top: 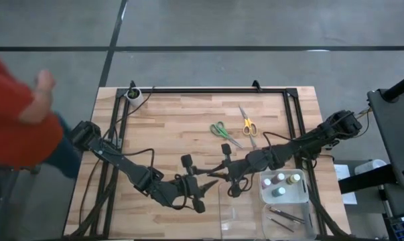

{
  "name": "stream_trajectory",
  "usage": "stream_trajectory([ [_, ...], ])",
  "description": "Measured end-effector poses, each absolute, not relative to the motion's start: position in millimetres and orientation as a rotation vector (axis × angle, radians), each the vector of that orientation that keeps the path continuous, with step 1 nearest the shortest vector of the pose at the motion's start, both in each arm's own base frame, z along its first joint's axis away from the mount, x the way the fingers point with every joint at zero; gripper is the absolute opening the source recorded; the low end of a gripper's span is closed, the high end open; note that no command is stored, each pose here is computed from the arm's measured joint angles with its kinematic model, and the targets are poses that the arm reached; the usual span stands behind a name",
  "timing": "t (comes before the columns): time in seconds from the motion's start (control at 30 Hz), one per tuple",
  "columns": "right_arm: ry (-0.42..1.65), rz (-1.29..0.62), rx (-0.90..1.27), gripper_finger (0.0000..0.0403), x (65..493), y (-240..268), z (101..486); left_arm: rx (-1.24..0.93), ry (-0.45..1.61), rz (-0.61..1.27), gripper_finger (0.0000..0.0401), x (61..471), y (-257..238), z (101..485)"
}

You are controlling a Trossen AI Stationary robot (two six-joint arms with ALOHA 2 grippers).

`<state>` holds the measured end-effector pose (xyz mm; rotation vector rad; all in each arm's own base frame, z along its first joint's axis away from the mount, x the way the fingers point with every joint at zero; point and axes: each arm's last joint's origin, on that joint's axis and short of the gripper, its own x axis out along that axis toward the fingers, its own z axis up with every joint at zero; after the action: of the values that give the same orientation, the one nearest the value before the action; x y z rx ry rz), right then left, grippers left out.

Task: Pick & Place Paint Supplies
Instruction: Put the gold paintbrush into the right transparent bin

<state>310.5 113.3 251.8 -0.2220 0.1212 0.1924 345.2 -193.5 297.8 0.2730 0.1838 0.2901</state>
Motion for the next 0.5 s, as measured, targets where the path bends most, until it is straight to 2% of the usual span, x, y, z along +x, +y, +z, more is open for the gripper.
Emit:
stream_trajectory([
  [0.27,0.124,0.193,-0.223,0.0027,310,113,252,0.277,0.188,0.291,0.0261,345,-193,297],
  [0.5,0.123,0.192,-0.224,0.0027,308,112,255,0.401,0.325,0.273,0.0304,339,-192,284],
])
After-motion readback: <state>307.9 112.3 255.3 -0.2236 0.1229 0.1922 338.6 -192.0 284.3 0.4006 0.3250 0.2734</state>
